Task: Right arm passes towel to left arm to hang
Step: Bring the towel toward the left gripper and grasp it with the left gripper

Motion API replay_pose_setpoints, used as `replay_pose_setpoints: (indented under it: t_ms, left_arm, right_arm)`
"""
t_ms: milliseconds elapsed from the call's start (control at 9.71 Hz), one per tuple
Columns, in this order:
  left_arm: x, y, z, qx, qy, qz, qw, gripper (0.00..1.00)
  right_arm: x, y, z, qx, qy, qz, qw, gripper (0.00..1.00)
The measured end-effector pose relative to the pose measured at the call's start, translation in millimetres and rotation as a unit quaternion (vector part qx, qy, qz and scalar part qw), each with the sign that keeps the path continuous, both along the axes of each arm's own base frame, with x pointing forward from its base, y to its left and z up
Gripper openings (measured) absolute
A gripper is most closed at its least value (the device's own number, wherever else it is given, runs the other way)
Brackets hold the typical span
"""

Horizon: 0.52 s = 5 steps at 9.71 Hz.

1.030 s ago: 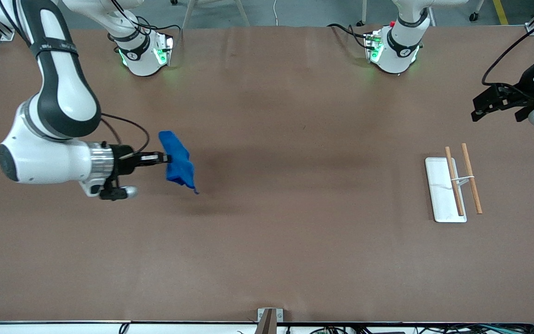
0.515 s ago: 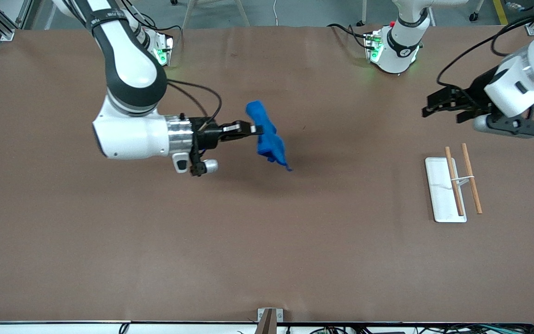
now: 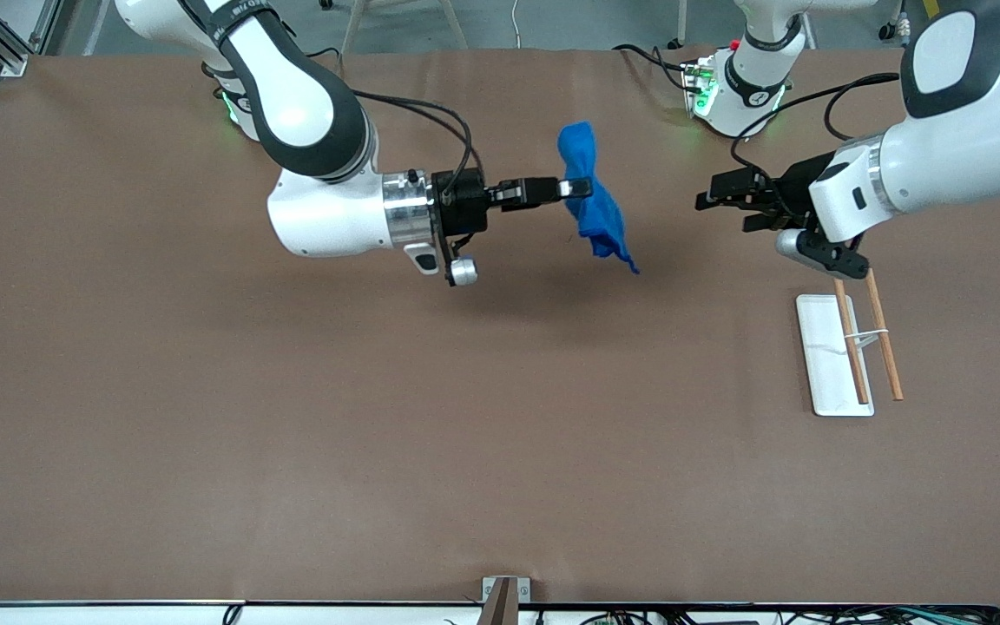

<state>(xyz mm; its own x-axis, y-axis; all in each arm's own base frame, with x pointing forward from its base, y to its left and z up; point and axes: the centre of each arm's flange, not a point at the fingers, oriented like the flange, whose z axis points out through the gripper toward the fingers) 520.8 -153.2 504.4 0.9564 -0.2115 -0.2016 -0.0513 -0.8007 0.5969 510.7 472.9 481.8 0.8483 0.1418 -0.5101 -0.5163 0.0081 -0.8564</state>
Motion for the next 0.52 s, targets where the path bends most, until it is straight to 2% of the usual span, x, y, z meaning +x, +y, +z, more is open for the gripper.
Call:
replay_pose_setpoints:
  t_ms: [206, 515]
  left_arm:
    - [-7.7, 2.3, -26.8, -0.066, 0.027, 0.006, 0.997, 0.98]
    - [-17.6, -4.7, -50.3, -0.163, 0.053, 0.028, 0.985, 0.96]
  right_arm:
    - [-7.9, 11.8, 6.2, 0.013, 0.007, -0.002, 1.0, 0.04]
    - [-11.2, 18.3, 10.1, 0.011, 0.006, -0.011, 1.0, 0.04]
